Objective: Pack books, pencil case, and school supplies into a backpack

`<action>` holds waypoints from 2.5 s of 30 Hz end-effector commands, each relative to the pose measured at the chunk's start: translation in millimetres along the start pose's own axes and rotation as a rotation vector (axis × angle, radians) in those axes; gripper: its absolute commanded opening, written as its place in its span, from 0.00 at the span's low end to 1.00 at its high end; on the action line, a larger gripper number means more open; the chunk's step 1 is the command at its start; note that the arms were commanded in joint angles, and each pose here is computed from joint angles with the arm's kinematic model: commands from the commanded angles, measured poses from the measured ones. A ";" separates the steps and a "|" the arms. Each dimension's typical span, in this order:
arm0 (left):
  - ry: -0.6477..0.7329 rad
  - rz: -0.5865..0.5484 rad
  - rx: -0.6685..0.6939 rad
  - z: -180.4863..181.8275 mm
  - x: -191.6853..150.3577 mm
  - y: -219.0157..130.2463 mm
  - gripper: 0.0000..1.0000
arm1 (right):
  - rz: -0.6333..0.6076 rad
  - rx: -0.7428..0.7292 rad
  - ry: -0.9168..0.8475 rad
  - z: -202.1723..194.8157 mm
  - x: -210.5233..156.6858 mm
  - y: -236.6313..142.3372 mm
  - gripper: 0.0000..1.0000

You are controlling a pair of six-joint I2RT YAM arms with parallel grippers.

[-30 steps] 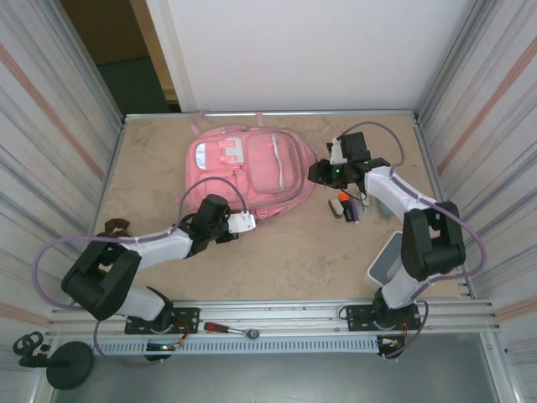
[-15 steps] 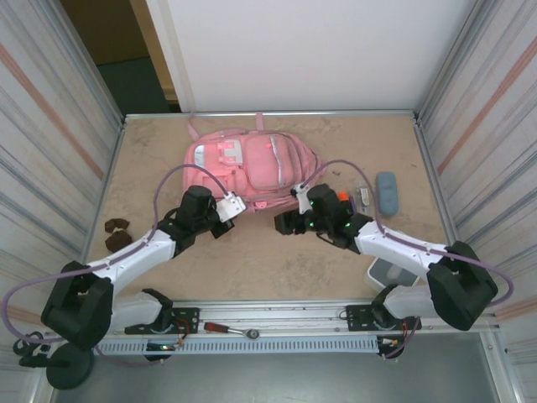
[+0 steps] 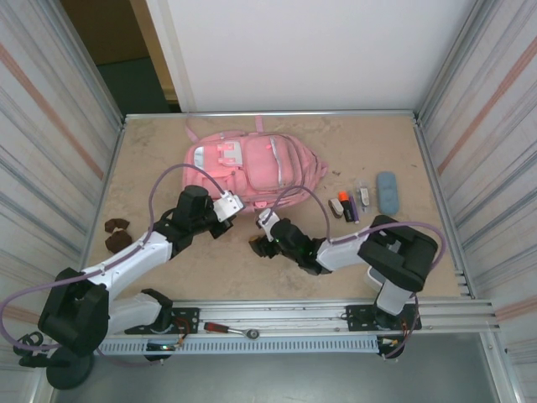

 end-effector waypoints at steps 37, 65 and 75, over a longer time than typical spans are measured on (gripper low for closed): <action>0.025 -0.105 0.072 26.4 3.5 -11.2 0.00 | 0.048 -0.376 0.070 -55.1 -22.9 -28.1 0.00; 0.413 -0.213 -0.097 -49.0 24.9 -8.7 0.69 | -0.056 -0.029 0.308 -64.6 35.2 -74.0 0.00; 0.537 -0.161 -0.096 -72.6 42.4 37.7 0.65 | -0.090 0.020 0.313 -57.6 42.7 -79.9 0.00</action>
Point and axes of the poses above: each hand's point on the last joint's axis, 136 mm out from that joint toward the fingers, its own y axis out along the fingers, its own z axis along the line the jaws close on, x = y × z, the point moved 8 cm from there along -y, back along the fingers, and after that the axes turned 15 degrees about -y, right-handed, at the moved point
